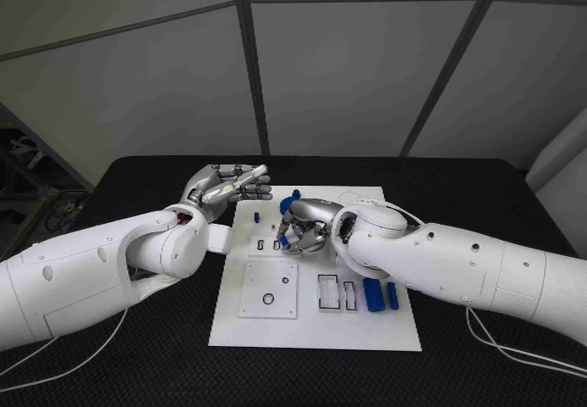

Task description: Assemble the parts on the task board

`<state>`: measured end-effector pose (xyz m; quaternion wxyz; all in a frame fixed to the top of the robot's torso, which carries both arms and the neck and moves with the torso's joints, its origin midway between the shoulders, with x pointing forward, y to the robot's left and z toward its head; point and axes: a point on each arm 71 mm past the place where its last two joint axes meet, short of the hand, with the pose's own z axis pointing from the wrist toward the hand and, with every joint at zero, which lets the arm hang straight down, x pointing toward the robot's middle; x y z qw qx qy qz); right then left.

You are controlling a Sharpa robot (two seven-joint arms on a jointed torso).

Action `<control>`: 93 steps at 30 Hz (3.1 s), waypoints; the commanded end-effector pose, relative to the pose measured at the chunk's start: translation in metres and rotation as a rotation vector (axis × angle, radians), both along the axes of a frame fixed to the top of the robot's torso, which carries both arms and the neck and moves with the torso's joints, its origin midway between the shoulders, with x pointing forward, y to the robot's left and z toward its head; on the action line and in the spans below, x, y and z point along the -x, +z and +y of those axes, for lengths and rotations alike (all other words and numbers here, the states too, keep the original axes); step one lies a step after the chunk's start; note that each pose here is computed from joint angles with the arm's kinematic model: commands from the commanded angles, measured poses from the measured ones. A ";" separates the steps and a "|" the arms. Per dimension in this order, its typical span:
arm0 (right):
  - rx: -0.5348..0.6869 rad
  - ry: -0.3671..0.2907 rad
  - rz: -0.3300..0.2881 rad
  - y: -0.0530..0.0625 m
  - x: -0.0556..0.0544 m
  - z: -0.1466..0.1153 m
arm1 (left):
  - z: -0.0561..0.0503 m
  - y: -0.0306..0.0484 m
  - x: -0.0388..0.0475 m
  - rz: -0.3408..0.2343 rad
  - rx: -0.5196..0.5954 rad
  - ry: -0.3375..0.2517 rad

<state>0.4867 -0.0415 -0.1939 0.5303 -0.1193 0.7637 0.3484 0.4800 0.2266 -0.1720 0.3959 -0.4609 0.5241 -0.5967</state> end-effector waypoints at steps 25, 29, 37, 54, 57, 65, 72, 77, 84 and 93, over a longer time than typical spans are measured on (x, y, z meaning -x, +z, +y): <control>0.060 -0.003 0.006 -0.005 -0.001 -0.001 | -0.001 0.0012 -0.0002 -0.004 0.000 -0.015; 0.060 -0.003 0.006 -0.005 -0.001 0.000 | -0.001 0.0012 -0.0003 -0.004 0.000 -0.015; 0.061 -0.002 0.007 -0.005 -0.001 0.000 | -0.001 0.0011 -0.0004 -0.003 0.000 -0.014; 0.048 -0.001 -0.004 -0.004 -0.001 0.002 | -0.001 0.0009 -0.0006 -0.002 -0.001 -0.015; 0.042 0.001 -0.008 -0.003 0.000 0.002 | -0.001 0.0009 -0.0007 -0.002 -0.001 -0.015; -0.030 0.012 -0.062 0.004 0.001 0.002 | -0.001 0.0008 -0.0009 -0.003 -0.003 -0.015; -0.227 0.098 -0.113 0.018 0.009 -0.008 | 0.004 -0.0005 -0.0025 -0.010 -0.053 -0.022; -0.302 0.138 -0.104 0.027 0.015 -0.020 | 0.010 -0.0032 -0.0055 -0.012 -0.124 -0.031; -0.320 0.125 -0.107 0.052 0.014 -0.051 | 0.022 -0.0038 -0.0128 0.003 -0.291 -0.041; -0.447 -0.071 -0.074 0.079 -0.004 -0.117 | 0.018 -0.0019 -0.0201 0.167 -0.694 -0.219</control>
